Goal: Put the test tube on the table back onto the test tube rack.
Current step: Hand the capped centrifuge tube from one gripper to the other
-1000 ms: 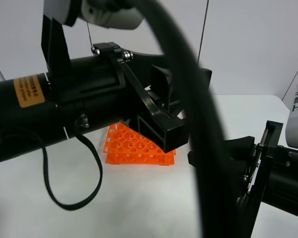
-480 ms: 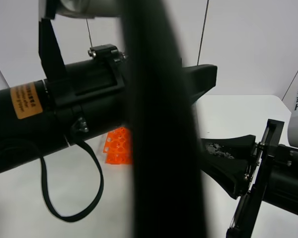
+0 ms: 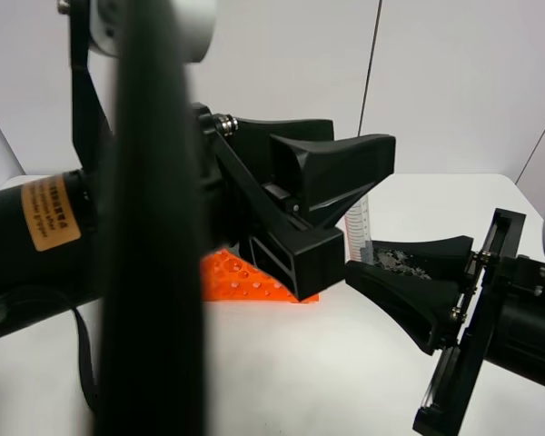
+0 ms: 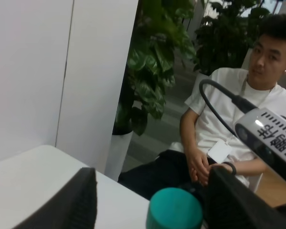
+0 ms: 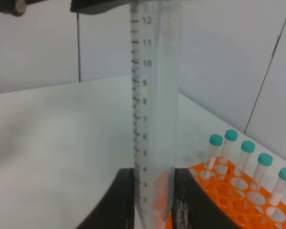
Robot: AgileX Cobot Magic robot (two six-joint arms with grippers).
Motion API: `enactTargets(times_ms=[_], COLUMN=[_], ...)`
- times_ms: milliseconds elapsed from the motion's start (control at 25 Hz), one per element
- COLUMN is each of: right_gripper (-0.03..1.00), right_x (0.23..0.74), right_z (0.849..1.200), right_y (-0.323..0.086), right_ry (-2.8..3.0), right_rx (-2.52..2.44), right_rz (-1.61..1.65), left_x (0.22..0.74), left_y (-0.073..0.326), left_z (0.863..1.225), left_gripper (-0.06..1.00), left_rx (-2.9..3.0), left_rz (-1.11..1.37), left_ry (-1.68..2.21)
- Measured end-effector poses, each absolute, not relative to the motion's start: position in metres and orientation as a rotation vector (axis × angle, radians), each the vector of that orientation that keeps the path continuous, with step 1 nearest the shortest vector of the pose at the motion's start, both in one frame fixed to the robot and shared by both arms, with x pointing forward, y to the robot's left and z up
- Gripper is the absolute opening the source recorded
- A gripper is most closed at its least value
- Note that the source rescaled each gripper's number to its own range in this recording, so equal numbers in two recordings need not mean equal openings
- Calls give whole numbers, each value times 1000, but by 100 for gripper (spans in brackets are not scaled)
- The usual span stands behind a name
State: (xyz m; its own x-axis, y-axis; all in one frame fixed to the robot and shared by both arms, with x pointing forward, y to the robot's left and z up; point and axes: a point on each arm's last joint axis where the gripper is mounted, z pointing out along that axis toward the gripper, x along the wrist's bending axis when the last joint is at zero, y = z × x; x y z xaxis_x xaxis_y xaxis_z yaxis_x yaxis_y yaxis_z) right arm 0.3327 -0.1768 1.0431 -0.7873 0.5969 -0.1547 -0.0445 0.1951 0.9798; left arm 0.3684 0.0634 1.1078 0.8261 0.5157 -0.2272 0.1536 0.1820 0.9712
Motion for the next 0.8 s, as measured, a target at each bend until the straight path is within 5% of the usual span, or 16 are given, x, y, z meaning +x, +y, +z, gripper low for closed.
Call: enactTargets(times_ms=[120,360,800], right_gripper=[1,1,1], right_x=[333,333,333], right_z=[1043,1044,1047], right_y=[-177,-177,-177], right_ry=[1959,1947,1914], right_rx=[511,509,506], right_rz=[1636,1645,1668], left_x=[369,369,368], left_y=[64,64,66], left_z=[1109,1110,1102], left_gripper=[97,59,53], left_rx=[1375,1364,1369], left_rz=[281,283,264], left_ry=[587,585,603])
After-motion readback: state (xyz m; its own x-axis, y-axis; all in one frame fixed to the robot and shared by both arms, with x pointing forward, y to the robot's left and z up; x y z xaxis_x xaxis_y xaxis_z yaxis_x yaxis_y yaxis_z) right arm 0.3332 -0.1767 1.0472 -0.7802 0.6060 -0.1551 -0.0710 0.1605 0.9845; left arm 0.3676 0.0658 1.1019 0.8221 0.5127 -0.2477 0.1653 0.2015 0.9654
